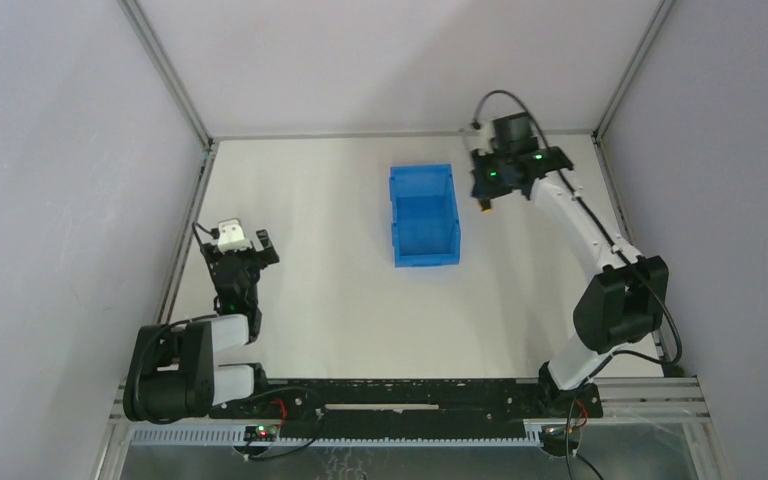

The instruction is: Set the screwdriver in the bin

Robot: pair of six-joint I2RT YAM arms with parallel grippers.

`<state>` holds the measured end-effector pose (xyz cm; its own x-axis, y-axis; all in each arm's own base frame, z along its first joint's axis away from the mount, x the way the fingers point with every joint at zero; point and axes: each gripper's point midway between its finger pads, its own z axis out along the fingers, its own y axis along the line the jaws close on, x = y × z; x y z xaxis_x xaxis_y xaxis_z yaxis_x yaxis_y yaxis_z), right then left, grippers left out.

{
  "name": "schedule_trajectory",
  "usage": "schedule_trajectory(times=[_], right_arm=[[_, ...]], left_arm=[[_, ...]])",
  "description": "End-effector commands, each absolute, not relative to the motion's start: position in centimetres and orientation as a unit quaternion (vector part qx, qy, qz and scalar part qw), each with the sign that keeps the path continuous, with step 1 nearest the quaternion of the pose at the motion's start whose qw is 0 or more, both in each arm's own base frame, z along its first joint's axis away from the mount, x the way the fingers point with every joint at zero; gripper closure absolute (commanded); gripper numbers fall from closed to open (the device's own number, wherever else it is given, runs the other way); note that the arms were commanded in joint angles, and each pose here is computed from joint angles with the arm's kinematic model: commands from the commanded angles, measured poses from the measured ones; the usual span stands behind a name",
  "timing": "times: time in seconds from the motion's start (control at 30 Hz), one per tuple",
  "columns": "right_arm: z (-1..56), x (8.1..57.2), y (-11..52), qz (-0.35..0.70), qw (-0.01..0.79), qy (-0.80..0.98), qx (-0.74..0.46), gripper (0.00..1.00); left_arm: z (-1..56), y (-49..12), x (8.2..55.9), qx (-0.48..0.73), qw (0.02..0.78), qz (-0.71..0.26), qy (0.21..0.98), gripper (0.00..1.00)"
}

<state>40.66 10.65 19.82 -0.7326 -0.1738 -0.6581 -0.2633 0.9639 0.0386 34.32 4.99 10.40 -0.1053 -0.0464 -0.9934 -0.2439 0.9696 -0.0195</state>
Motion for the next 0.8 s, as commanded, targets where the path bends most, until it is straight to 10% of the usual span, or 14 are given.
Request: schedule_trajectory(times=[0.0,0.6,0.77], right_arm=[[22.0,38.8,17.8,0.088,0.363,0.89,-0.26,0.96],[8.9,41.7,23.2,0.057,0.311,0.902,-0.292,0.83],[6.3,41.6,23.3,0.049,0.305,0.909,-0.279,0.65]], left_arm=[[13.5,5.2,35.4,-0.096,0.699,0.079,0.705,0.0],[13.6,5.2,35.4,-0.096,0.699,0.079,0.704,0.0],[13.5,5.2,35.4,-0.096,0.699,0.079,0.704,0.0]])
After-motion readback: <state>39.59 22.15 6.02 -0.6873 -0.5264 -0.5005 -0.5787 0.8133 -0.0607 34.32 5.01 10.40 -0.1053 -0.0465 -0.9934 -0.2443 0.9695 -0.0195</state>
